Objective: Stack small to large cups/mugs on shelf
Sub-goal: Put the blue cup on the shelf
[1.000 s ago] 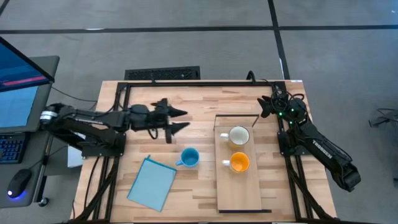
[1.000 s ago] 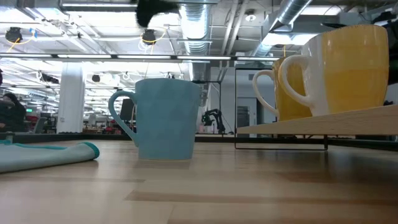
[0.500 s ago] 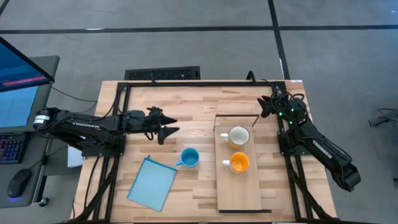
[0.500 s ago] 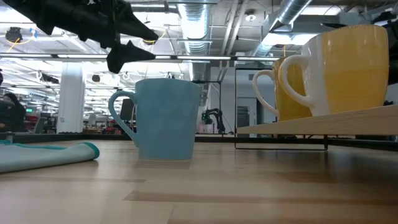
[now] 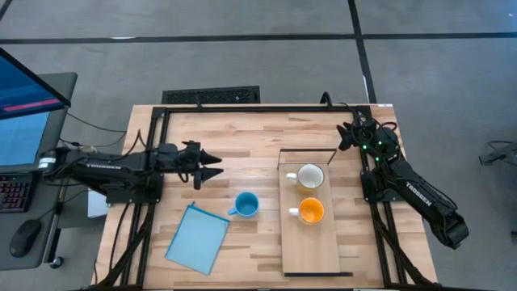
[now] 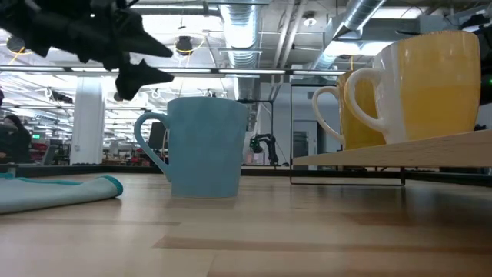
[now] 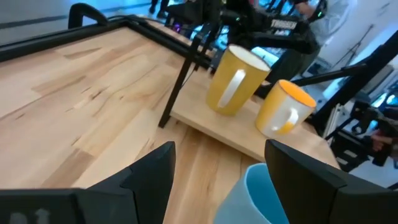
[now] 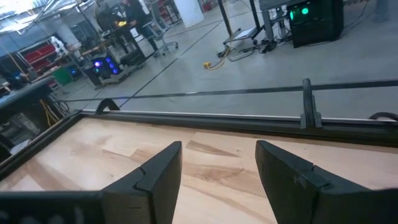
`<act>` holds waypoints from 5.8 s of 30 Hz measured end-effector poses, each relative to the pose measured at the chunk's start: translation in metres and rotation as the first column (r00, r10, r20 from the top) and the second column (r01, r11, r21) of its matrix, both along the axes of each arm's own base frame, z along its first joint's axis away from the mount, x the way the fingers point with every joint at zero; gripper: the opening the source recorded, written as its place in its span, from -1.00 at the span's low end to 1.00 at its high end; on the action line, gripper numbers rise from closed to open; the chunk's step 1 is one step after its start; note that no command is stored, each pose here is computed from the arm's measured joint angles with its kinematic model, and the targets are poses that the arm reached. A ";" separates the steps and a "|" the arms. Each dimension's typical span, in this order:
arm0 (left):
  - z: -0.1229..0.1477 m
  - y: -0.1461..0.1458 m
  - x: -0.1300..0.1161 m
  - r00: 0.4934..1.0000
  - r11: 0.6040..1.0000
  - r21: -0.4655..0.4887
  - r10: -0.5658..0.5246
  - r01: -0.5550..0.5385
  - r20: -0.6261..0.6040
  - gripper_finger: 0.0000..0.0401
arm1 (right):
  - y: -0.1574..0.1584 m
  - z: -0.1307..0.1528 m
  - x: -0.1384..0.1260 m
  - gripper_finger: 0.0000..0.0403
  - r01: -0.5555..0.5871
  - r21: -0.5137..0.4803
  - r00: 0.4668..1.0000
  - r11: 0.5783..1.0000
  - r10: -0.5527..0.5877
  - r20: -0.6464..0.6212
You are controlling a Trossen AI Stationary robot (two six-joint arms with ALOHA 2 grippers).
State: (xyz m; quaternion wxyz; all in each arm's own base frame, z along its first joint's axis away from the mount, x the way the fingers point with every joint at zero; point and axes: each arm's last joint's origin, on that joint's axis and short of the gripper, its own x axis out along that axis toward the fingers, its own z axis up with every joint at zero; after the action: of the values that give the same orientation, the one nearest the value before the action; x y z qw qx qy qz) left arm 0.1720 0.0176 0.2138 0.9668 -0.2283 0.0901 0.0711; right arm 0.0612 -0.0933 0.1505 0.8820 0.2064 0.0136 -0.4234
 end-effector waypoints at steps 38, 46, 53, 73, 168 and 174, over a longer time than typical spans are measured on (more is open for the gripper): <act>-0.058 -0.087 0.055 0.913 0.962 -0.090 -0.273 0.258 -0.304 -0.16 | 0.000 -0.001 0.000 0.12 0.017 0.004 1.000 1.000 -0.017 -0.007; -0.062 -0.099 0.077 0.856 0.969 -0.103 -0.248 0.226 -0.455 -0.16 | 0.000 -0.002 -0.001 0.12 0.017 0.019 1.000 1.000 -0.017 -0.016; -0.052 -0.099 0.087 0.849 0.988 -0.061 -0.155 0.144 -0.506 -0.16 | 0.000 -0.003 -0.001 0.12 0.017 0.021 1.000 1.000 -0.017 -0.017; -0.053 -0.097 0.085 0.841 0.997 -0.039 -0.078 0.067 -0.536 -0.34 | 0.000 -0.003 -0.001 0.12 0.017 0.021 1.000 1.000 -0.016 -0.017; 0.103 -0.166 0.243 0.753 0.747 0.228 -0.500 0.625 -0.428 -0.83 | -0.004 -0.016 0.003 0.12 0.007 0.123 0.993 0.992 0.007 -0.117; 0.089 -0.166 0.258 0.658 0.682 0.129 -0.612 0.720 -0.439 -0.83 | -0.004 -0.017 0.003 0.12 0.005 0.129 0.992 0.992 0.011 -0.126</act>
State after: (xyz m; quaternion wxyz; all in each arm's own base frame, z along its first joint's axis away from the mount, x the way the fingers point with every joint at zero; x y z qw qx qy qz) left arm 0.4300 -0.1484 0.3033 0.9121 -0.0162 0.3325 -0.2394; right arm 0.0643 -0.0976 0.1332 0.8648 0.2359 0.0973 -0.4325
